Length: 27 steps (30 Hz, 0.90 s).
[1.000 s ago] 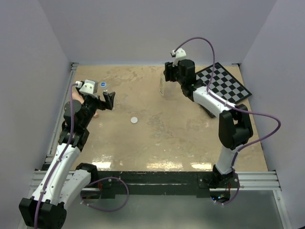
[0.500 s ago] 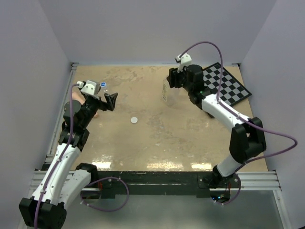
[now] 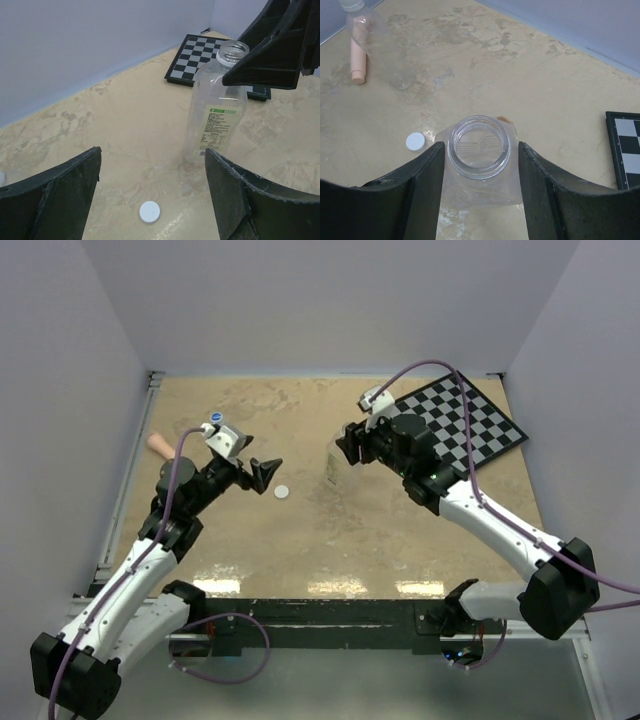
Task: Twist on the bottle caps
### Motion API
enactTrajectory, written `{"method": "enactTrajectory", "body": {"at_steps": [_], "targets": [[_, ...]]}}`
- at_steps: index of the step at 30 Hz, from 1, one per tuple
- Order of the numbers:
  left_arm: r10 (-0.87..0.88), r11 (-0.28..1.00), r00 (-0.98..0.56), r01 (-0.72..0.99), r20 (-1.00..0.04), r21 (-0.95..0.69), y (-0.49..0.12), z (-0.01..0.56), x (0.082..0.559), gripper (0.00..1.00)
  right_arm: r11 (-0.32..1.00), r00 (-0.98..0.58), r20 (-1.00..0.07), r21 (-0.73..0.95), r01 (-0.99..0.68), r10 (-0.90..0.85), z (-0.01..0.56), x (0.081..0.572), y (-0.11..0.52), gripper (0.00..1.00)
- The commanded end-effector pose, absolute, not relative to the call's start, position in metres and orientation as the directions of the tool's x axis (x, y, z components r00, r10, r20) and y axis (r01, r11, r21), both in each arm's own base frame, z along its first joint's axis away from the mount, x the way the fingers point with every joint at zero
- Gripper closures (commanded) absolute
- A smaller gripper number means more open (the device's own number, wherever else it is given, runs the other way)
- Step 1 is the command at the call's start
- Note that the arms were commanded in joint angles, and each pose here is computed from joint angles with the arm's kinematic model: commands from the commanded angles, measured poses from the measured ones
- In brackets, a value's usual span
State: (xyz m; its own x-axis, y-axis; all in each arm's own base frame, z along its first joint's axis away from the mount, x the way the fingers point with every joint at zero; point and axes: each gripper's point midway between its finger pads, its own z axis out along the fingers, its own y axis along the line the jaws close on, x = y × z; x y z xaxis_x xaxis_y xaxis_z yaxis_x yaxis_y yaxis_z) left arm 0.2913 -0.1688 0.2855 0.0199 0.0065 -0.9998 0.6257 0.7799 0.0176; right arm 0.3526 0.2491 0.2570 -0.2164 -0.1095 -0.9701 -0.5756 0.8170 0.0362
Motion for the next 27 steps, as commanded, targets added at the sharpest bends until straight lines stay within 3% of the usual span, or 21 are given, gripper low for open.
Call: {"method": "enactTrajectory", "body": {"at_steps": [1,9,16,22,27], "targets": [[0.001,0.737,0.098,0.673,-0.995,0.067,-0.180,0.291,0.283,0.11,0.805,-0.175,-0.983,0.063,-0.590,-0.051,0.281,0.339,0.247,1.00],[-0.025,0.628,0.111,0.775,-0.993,0.070,-0.218,0.284,0.244,0.11,0.719,-0.149,-0.988,0.135,-0.681,0.044,0.312,0.310,0.259,1.00],[-0.010,0.624,0.122,0.776,-0.992,0.089,-0.231,0.285,0.241,0.11,0.632,-0.139,-0.974,0.223,-0.742,0.180,0.344,0.283,0.263,1.00],[-0.034,0.634,0.146,0.768,-0.989,0.091,-0.244,0.292,0.241,0.13,0.631,-0.146,-0.970,0.237,-0.739,0.193,0.343,0.278,0.259,1.00],[-0.035,0.620,0.119,0.781,-0.992,0.071,-0.260,0.285,0.246,0.14,0.705,-0.131,-0.982,0.188,-0.684,0.135,0.328,0.287,0.246,1.00]]}}
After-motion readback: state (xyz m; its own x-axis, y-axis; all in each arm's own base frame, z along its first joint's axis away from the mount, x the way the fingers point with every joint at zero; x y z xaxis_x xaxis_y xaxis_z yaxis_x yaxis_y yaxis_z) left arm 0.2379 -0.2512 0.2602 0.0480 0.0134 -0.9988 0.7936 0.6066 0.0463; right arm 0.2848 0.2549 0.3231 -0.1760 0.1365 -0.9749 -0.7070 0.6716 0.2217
